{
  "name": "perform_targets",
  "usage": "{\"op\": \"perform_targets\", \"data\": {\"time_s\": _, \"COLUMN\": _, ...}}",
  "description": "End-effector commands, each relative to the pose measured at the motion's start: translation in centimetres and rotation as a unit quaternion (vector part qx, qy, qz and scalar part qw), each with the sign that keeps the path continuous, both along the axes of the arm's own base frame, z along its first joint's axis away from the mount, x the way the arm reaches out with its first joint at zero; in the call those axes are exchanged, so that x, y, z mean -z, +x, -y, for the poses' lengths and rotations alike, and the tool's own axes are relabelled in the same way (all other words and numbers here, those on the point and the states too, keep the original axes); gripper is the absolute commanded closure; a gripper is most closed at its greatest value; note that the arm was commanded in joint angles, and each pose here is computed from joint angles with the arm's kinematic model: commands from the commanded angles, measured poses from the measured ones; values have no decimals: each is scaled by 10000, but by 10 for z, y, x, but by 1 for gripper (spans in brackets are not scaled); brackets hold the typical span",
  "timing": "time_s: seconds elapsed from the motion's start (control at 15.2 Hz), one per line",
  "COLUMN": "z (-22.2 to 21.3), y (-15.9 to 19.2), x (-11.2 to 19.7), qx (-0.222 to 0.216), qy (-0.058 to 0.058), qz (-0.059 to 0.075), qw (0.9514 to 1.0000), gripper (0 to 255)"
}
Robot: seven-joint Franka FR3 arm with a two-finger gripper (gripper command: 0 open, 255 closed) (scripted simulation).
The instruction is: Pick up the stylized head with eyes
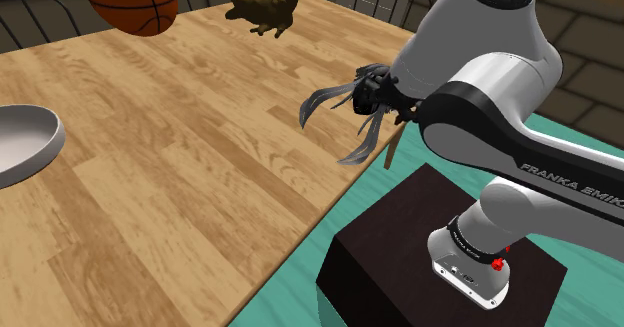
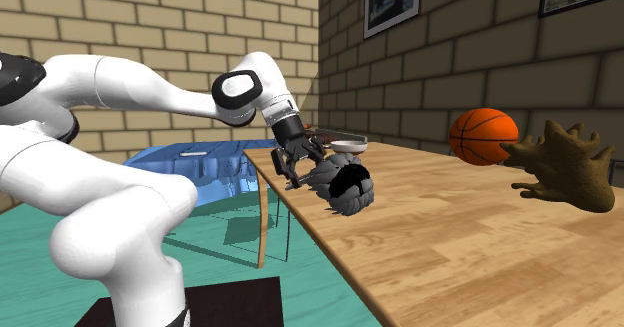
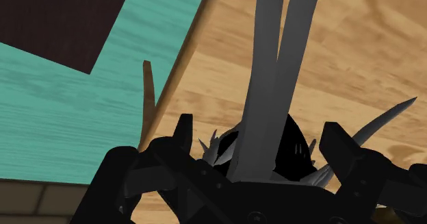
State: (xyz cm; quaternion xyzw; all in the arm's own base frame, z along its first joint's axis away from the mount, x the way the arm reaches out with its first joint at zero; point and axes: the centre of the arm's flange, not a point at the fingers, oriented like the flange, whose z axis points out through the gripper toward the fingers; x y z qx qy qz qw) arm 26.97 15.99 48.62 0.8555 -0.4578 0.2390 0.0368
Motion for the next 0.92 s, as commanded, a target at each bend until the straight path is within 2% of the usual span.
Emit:
{"op": "perform_targets", "data": {"time_s": 0.0, "z": 1, "y": 0, "x": 4, "qx": 2, "qy": 1, "qz": 3, "qw": 10000, "gripper": 0}}
{"op": "perform_targets", "data": {"time_s": 0.07, "z": 0, "y": 0, "x": 4, "qx": 2, "qy": 1, "qz": 2, "qw": 10000, "gripper": 255}}
{"op": "perform_targets", "data": {"time_s": 0.66, "z": 1, "y": 0, "x": 4, "qx": 2, "qy": 1, "qz": 3, "qw": 10000, "gripper": 255}}
{"op": "perform_targets", "data": {"time_s": 0.86, "z": 1, "y": 0, "x": -12, "qx": 2, "qy": 1, "qz": 3, "qw": 10000, "gripper": 255}}
